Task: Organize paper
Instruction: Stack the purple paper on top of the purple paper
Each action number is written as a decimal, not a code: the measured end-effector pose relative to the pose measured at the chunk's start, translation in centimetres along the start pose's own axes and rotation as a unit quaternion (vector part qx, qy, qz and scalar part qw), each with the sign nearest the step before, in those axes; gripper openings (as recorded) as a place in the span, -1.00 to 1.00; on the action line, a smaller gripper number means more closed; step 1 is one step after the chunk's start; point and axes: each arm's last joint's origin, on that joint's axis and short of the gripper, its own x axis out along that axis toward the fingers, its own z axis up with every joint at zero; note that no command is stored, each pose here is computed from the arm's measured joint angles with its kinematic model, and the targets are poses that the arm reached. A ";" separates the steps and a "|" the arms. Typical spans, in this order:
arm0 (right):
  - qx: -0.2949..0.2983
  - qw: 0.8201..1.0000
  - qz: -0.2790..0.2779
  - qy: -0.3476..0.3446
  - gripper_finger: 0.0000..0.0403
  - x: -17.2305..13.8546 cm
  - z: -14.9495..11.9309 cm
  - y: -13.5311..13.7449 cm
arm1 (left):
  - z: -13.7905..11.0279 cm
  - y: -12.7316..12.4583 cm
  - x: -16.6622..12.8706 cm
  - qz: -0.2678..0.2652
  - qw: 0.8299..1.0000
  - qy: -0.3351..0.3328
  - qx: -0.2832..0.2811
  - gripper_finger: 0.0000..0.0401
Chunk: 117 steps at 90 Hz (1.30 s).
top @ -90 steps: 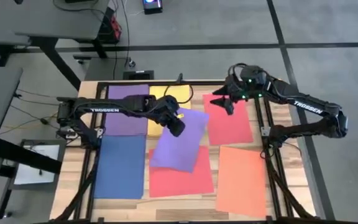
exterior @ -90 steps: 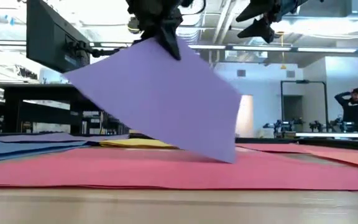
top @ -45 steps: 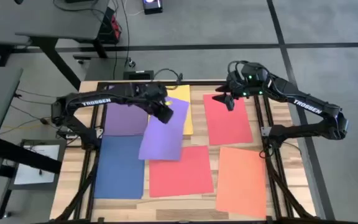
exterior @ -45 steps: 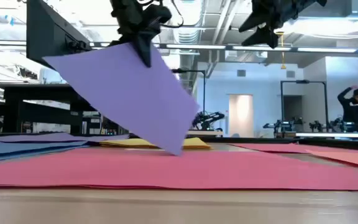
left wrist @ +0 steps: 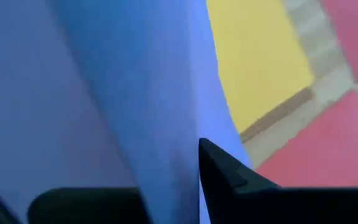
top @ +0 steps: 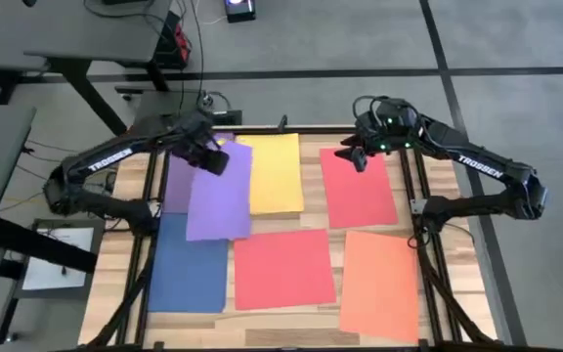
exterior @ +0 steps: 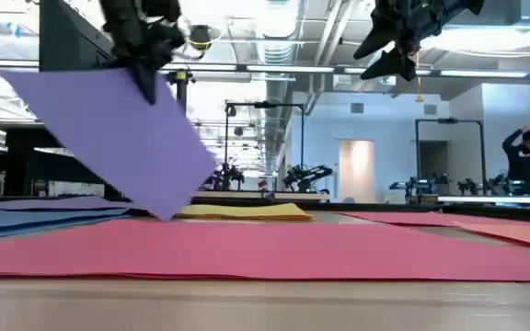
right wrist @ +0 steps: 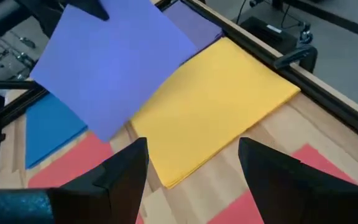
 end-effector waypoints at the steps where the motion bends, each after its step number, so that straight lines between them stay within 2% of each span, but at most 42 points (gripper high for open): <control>1: 0.002 1.000 0.000 0.001 0.19 0.1 0.0 0.0 | -0.1 0.3 0.1 0.005 1.000 0.000 -0.006 -1.00; 12: 0.023 1.000 -0.001 0.006 0.19 1.2 0.1 -0.2 | -0.4 3.2 1.6 0.056 0.997 0.003 -0.057 -1.00; 24: 0.030 0.999 0.001 0.032 0.19 2.7 -0.2 -0.2 | 0.0 5.3 2.9 0.110 0.991 0.016 -0.073 -1.00; 65: 0.024 0.992 0.029 0.123 0.19 7.7 -2.2 2.1 | 5.3 8.6 6.3 0.213 0.975 0.054 -0.010 -1.00; 75: 0.034 0.991 0.029 0.127 0.19 7.9 -2.3 2.2 | 7.0 9.4 6.6 0.226 0.973 0.038 -0.007 -1.00; 84: 0.035 0.991 0.028 0.124 0.19 7.8 -2.2 2.1 | 7.8 10.4 7.8 0.223 0.973 0.062 0.002 -1.00; 99: 0.039 0.991 0.024 0.128 0.19 7.7 -2.3 1.9 | 7.5 10.7 9.3 0.197 0.974 0.109 0.018 -1.00; 117: 0.042 0.989 0.022 0.137 0.19 7.6 -2.5 2.0 | 7.5 10.6 8.9 0.197 0.975 0.099 0.010 -1.00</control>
